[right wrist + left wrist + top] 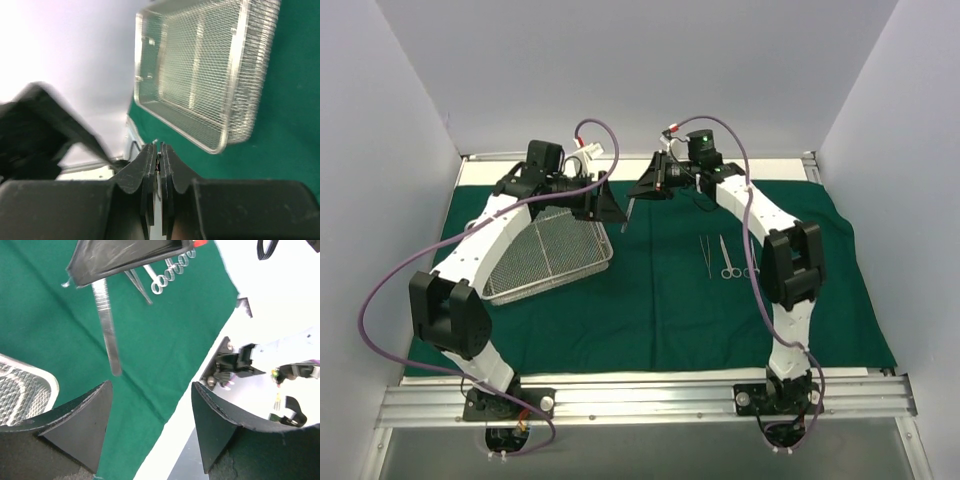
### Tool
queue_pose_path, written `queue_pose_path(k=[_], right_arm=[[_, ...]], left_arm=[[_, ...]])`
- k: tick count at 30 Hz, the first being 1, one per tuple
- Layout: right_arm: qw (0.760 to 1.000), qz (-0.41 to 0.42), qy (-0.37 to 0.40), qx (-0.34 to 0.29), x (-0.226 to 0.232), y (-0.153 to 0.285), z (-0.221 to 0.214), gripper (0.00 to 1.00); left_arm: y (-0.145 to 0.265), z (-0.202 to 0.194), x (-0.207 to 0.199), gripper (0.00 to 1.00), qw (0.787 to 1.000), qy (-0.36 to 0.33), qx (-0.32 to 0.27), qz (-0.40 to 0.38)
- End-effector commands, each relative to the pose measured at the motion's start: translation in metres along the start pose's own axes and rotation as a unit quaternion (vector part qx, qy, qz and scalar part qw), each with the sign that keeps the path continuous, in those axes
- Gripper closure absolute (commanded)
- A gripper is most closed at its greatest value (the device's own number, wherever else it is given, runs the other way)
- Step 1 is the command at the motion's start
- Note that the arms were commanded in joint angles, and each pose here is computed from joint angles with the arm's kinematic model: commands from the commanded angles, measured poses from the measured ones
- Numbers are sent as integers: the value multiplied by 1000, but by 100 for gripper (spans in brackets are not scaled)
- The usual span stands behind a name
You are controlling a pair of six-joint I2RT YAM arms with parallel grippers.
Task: Open and lay out the surgical kit
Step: Place the medical item in the surgical kit.
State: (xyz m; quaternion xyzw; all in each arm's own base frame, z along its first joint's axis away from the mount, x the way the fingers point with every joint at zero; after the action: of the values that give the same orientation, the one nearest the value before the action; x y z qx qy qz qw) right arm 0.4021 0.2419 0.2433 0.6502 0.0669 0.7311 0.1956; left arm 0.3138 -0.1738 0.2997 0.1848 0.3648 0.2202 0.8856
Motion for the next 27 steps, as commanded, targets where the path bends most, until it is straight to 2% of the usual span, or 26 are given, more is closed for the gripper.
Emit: queue_pose_path(k=[1,10,14,15,16,18,19,21,23,24,25,26,27], right_arm=[[991,105,84,-28,70,35,-9,100],[987,124,91,-40,84,45,-18,100],[988,122,92,-38,85,42,-20,100],[987,121,95,-38,86,41,-21,100],[987,118,97,-38,87,40,-22,100],[989,102,102,-45,86,40,-21,100],[989,94,103,-46,86,40,-21,98],[991,74,100,-50,86,41,-20,86],[990,55,120,-57,85,44,-17,67],[994,17,96,-44,77,48,-22,59],[988,-3,143,-62,85,54,-16,47],[990,-51,125,-49,76,60,-21,43],[985,-82,140,-53,76,65,-20,40]], left_arm=[[5,10,-15,27,997,-36,-40,-60],[-2,12,-12,28,995,-25,-40,-88],[-2,17,-17,37,992,-25,-51,-116],[-2,17,-17,43,991,-27,-52,-124],[-2,16,-18,57,990,-22,-51,-130],[-1,12,-19,73,989,-22,-50,-139],[-1,11,-19,94,989,-23,-49,-138],[1,4,-17,98,991,-14,-40,-130],[3,-5,-14,98,993,-4,-22,-116],[3,-8,-11,98,994,0,-18,-106],[3,-11,-8,98,995,-5,-13,-100],[4,-16,-6,98,996,10,1,-93],[5,-18,-4,98,996,15,5,-88]])
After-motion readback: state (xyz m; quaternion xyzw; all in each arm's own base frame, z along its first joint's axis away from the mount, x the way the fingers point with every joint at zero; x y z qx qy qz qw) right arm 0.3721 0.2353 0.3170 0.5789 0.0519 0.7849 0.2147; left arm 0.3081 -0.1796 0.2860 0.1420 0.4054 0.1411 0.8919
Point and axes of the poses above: each gripper's point midway between its finger pads, its own y axis back along the fingers, its own x axis along the line the jaws close on, z = x × y, the point moved 10 cm from there along y, back along the fingers, and after that the axes turned 10 degrees about -y, right-handed, at the moved point
